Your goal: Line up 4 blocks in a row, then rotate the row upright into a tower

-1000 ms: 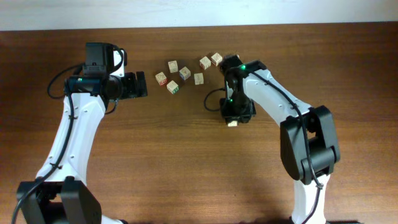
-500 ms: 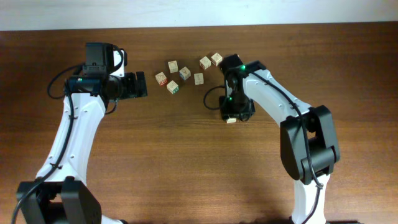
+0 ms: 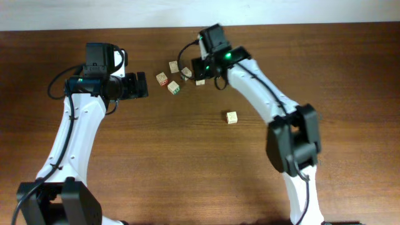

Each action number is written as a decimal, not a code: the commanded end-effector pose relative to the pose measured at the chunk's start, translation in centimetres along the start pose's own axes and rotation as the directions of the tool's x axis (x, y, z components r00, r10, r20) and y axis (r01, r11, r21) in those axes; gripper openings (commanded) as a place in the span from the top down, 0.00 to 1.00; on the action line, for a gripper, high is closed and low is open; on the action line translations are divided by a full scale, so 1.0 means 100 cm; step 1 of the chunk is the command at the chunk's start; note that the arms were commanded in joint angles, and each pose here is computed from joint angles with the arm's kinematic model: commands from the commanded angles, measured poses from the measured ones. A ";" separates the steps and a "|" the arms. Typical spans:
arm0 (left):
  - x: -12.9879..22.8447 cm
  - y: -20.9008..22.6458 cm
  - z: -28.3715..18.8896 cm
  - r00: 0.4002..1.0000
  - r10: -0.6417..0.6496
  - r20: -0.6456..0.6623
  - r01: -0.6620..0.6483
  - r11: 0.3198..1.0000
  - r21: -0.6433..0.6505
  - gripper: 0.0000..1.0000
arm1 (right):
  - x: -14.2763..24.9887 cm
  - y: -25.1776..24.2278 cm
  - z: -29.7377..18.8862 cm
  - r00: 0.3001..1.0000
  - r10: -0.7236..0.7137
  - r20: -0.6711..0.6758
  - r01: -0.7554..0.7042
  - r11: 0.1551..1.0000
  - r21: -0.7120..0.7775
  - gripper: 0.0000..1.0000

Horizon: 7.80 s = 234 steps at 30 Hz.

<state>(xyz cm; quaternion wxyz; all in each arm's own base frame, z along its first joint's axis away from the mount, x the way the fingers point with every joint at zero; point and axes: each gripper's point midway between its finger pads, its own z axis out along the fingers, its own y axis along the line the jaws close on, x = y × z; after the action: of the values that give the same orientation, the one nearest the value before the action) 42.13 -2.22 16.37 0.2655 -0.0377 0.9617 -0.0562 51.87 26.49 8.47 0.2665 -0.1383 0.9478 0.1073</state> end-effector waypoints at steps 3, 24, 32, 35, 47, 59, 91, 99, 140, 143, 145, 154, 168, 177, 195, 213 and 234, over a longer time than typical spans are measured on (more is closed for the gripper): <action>-0.006 -0.001 -0.002 1.000 -0.003 0.015 0.003 1.000 -0.001 0.01 | 0.023 -0.001 0.055 0.999 -0.038 -0.027 0.039 0.997 0.061 0.57; -0.006 -0.001 -0.002 1.000 -0.003 0.015 0.003 1.000 -0.001 0.01 | 0.124 0.001 -0.046 0.823 0.162 -0.544 -0.109 0.986 0.128 0.79; -0.006 -0.001 -0.002 1.000 -0.003 0.015 0.003 1.000 -0.001 0.01 | 0.139 -0.003 -0.044 0.796 0.176 -0.579 -0.107 0.983 0.151 0.68; -0.006 -0.001 -0.002 1.000 -0.003 0.015 0.003 1.000 -0.001 0.01 | 0.139 -0.004 -0.044 0.798 0.176 -0.577 -0.103 0.982 0.156 0.64; -0.006 -0.001 -0.002 1.000 -0.003 0.015 0.003 1.000 -0.001 0.01 | 0.010 0.039 -0.011 0.991 -0.026 -0.130 0.015 0.996 -0.084 0.38; -0.006 -0.001 -0.002 1.000 -0.003 0.015 0.003 1.000 -0.001 0.01 | 0.000 0.028 0.095 0.955 -0.295 0.037 0.296 0.955 -0.020 0.23; -0.006 -0.001 -0.002 1.000 -0.003 0.015 0.003 1.000 -0.001 0.01 | 0.172 0.047 -0.019 0.827 0.108 -0.551 -0.046 0.991 0.125 0.67; -0.006 -0.001 -0.002 1.000 -0.003 0.015 0.003 1.000 -0.001 0.01 | 0.128 0.046 -0.019 0.900 0.070 -0.431 -0.019 0.993 0.120 0.51; -0.006 -0.001 -0.002 1.000 -0.003 0.015 0.003 1.000 -0.001 0.01 | 0.140 0.080 -0.008 0.911 0.070 -0.406 0.006 0.983 0.184 0.66; -0.006 -0.001 -0.002 1.000 -0.003 0.015 0.003 1.000 -0.001 0.01 | 0.137 0.081 -0.006 0.916 0.069 -0.394 0.002 0.984 0.178 0.58; -0.006 -0.001 -0.002 1.000 -0.003 0.015 0.003 1.000 -0.001 0.01 | 0.131 0.082 -0.006 0.923 0.051 -0.382 0.013 0.987 0.162 0.55; -0.006 -0.001 -0.002 1.000 -0.003 0.015 0.003 1.000 -0.001 0.01 | 0.150 0.126 -0.018 0.869 -0.115 -0.482 0.074 0.992 -0.104 0.95; -0.006 -0.001 -0.002 1.000 -0.003 0.015 0.003 1.000 -0.001 0.01 | 0.138 0.084 0.015 0.932 -0.060 -0.358 0.109 0.987 0.117 0.95; -0.006 -0.001 -0.002 1.000 -0.003 0.015 0.003 1.000 -0.001 0.01 | 0.116 0.038 0.020 0.946 0.149 -0.287 -0.081 0.969 0.234 0.96; -0.006 -0.001 -0.002 1.000 -0.003 0.015 0.003 1.000 -0.001 0.01 | 0.122 -0.021 0.009 0.882 0.288 -0.374 -0.194 0.943 0.269 0.96; -0.006 -0.001 -0.002 1.000 -0.003 0.015 0.003 1.000 -0.001 0.01 | 0.057 -0.037 -0.088 0.911 0.261 -0.320 -0.210 0.960 0.186 0.95; -0.006 -0.001 -0.002 1.000 -0.003 0.015 0.003 1.000 -0.001 0.01 | 0.146 -0.072 -0.024 0.909 0.331 -0.254 -0.273 0.933 0.236 0.95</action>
<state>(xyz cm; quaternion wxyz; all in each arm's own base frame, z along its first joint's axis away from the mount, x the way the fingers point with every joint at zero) 42.16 -2.21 16.16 0.2630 -0.0381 0.9624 -0.0559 41.32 16.19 2.12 0.1253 0.0170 0.9915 0.0301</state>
